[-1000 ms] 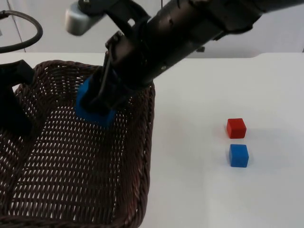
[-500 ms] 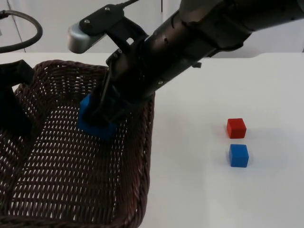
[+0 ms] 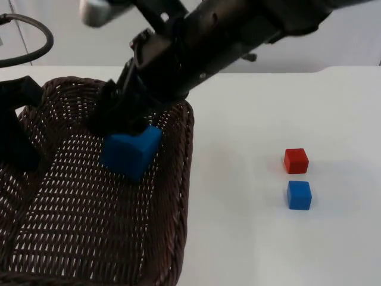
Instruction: Pick up the basket with the left hand and place the largest block into the basket with the right hand.
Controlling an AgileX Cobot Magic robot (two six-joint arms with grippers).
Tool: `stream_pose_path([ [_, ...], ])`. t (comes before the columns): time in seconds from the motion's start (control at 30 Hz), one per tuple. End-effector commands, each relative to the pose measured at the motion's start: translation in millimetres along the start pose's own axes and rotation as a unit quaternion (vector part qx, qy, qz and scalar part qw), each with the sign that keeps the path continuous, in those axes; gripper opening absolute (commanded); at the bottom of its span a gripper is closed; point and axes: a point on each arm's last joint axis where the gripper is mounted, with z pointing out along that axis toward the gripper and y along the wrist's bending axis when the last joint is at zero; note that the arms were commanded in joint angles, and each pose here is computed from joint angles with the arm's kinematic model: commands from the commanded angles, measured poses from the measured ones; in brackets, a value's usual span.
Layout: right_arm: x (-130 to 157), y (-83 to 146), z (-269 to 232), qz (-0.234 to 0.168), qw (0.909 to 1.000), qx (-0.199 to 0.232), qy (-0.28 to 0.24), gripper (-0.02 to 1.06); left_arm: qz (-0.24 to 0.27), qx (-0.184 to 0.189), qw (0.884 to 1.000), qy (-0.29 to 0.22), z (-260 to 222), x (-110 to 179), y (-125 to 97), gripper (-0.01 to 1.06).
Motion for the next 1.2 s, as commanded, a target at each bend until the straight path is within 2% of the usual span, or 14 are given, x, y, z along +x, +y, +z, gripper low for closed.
stream_pose_path([
  [0.0, -11.8, 3.1, -15.0, -0.008, 0.9999, -0.006, -0.013, 0.78, -0.007, 0.013, 1.0, -0.009, -4.0, -0.7, -4.0, 0.0],
  [0.13, -20.0, 8.1, -32.8, -0.021, 0.9994, -0.023, -0.015, 0.78, -0.007, 0.013, 1.0, -0.009, -4.0, -0.7, -4.0, 0.0],
  [0.27, -22.6, 9.5, -50.4, -0.029, 0.9992, -0.026, 0.006, 0.78, -0.007, 0.013, 1.0, -0.009, -4.0, -0.7, -4.0, 0.0],
  [0.37, -18.9, -1.7, -70.6, 0.011, 0.9991, -0.013, 0.038, 0.78, -0.007, 0.013, 1.0, -0.009, -4.0, -0.7, -4.0, 0.0],
  [0.47, -14.8, -9.6, -82.6, 0.031, 0.9978, -0.015, 0.056, 0.78, -0.007, 0.013, 1.0, -0.009, -4.0, -0.7, -4.0, 0.0],
  [0.73, -5.5, -23.5, -116.3, 0.055, 0.9936, -0.038, 0.091, 0.78, -0.011, 0.017, 1.0, -0.01, -4.0, -0.8, -4.7, 0.0],
  [1.17, -13.4, -17.1, -149.1, 0.03, 0.9953, -0.028, 0.088, 0.78, -0.01, 0.015, 1.0, -0.011, -4.0, -1.1, -4.4, 0.0],
])
